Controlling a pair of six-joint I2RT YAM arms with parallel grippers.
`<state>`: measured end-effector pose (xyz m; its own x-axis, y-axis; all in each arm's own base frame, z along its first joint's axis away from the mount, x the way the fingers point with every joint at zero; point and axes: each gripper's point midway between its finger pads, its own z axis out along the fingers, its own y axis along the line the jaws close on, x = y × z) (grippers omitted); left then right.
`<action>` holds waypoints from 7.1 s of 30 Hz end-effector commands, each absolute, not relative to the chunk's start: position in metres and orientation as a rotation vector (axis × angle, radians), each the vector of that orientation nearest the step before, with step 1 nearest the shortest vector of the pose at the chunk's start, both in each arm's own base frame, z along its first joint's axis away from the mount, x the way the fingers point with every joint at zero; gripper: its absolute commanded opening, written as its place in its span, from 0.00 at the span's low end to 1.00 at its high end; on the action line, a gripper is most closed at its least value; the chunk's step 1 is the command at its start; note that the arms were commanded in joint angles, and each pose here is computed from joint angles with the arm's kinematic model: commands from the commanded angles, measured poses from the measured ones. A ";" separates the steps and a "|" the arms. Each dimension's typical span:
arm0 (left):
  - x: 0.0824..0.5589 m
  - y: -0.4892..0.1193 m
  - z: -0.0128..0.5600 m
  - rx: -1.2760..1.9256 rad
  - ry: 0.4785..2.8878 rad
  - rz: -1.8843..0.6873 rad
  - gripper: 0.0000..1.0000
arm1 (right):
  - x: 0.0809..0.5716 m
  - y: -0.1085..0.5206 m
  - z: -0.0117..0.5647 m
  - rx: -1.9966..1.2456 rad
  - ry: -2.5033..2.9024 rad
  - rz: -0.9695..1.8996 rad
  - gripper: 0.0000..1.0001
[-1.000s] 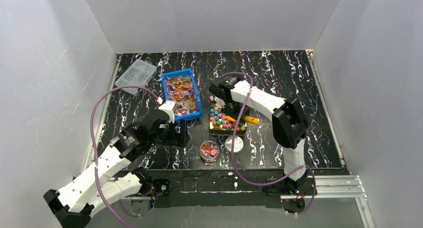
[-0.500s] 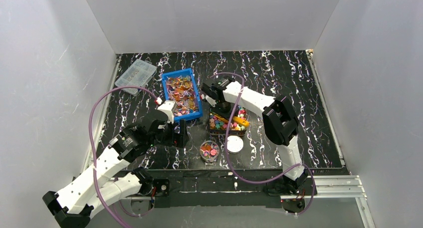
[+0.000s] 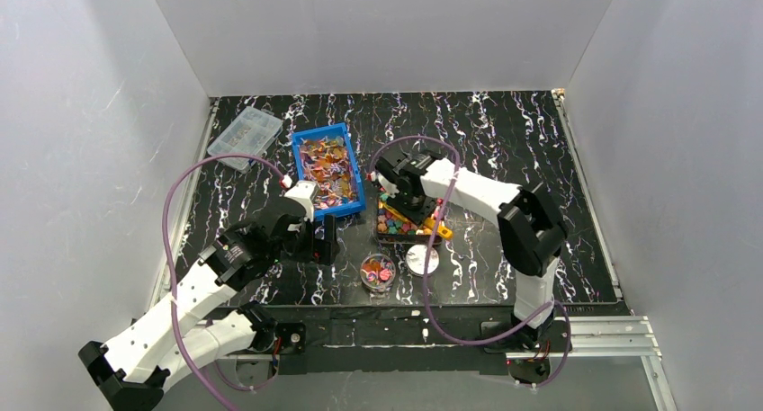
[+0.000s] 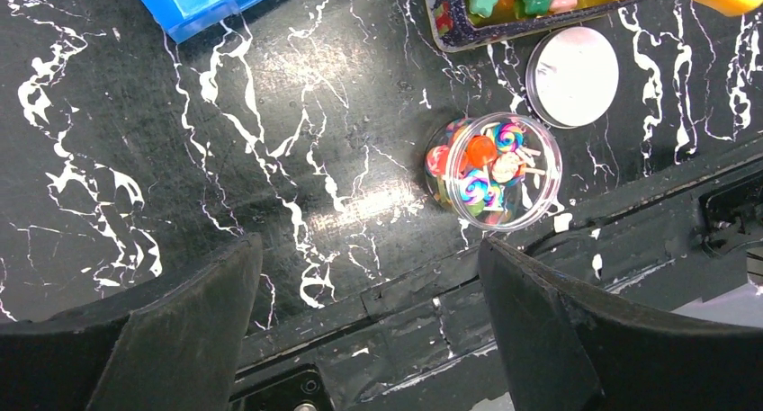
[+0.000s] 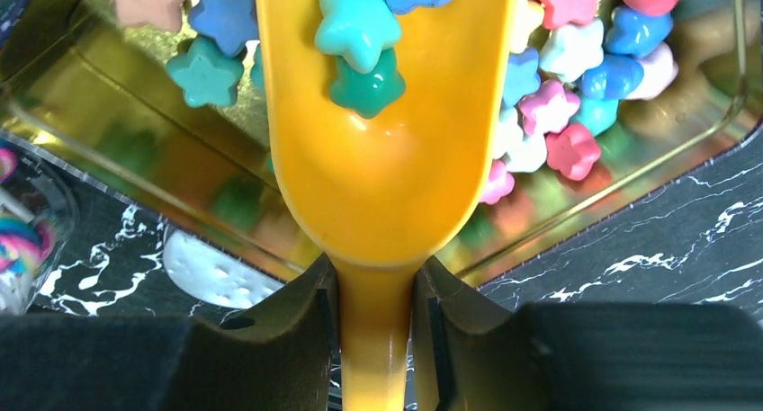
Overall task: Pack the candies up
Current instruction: Scoop the fake candies from the storage box, then place the fake candies in the packing bottle, then adjust the spatula.
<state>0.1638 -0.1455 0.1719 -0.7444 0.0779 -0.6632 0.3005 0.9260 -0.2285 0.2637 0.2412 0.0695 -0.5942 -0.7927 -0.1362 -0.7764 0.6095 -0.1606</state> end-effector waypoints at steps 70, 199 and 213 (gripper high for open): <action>0.145 -0.115 0.189 0.251 2.247 -0.441 0.98 | 0.050 0.256 0.147 -1.458 2.835 -0.085 0.01; 0.126 -0.198 0.215 0.200 2.562 -0.837 0.99 | 0.082 0.280 0.201 -1.436 1.783 0.620 0.01; 0.127 -0.198 0.195 0.200 2.601 -0.807 0.99 | 0.085 0.273 0.275 -1.227 1.553 0.764 0.01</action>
